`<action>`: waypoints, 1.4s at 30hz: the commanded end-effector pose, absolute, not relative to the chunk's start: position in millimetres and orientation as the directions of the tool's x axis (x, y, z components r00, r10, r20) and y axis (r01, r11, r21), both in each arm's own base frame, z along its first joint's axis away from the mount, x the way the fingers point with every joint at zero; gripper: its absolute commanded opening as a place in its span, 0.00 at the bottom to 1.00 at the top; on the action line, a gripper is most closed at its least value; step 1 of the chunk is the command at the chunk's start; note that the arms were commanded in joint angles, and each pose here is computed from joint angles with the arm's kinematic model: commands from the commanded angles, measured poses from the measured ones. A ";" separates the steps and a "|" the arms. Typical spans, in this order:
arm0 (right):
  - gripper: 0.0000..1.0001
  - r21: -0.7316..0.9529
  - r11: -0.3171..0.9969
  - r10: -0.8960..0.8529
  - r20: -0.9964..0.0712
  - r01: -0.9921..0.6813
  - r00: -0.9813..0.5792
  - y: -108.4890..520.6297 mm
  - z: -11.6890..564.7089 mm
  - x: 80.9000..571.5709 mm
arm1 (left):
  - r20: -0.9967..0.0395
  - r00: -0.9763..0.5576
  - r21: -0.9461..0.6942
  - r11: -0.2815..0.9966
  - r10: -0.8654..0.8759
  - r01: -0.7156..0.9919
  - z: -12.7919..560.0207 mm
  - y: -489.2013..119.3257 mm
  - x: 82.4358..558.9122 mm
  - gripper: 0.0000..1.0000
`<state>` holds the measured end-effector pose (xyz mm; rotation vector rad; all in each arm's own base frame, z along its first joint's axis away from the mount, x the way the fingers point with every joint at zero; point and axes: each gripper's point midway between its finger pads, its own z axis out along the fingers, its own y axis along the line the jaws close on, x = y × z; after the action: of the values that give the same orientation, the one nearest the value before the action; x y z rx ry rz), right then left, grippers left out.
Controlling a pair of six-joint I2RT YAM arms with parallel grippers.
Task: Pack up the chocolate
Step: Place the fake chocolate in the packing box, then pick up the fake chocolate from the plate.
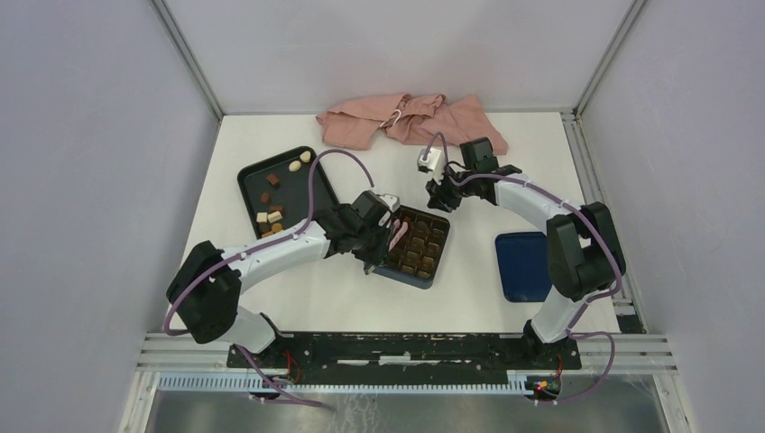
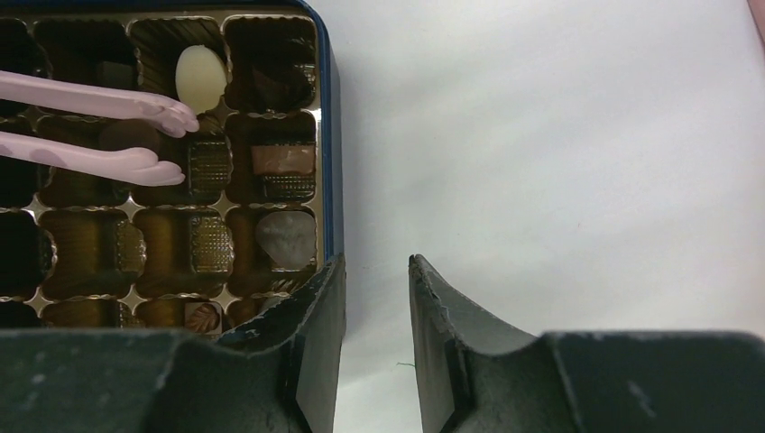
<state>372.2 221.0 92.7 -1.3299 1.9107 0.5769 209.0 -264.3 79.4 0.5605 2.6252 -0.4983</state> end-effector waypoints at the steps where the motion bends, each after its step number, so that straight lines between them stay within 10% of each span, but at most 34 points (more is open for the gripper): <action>1: 0.38 -0.089 0.344 -0.572 -0.809 -0.935 -0.134 226.4 122.7 377.6 | -0.508 -0.805 -0.271 0.830 0.307 0.488 98.3 -279.7 217.9 0.16; 19: 0.38 -0.085 0.349 -0.555 -0.821 -0.933 -0.132 221.1 129.6 377.9 | -0.502 -0.810 -0.251 0.844 0.305 0.474 95.8 -277.6 221.1 0.39; 42: 0.39 -0.099 0.302 -0.518 -0.852 -0.948 -0.076 222.8 150.9 367.5 | -0.593 -0.804 -0.338 0.892 0.046 0.300 161.5 -204.0 263.4 0.37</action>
<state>368.3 219.1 130.1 -1.3191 1.7976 0.6334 241.0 -242.0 132.2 0.3913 2.5087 -0.5561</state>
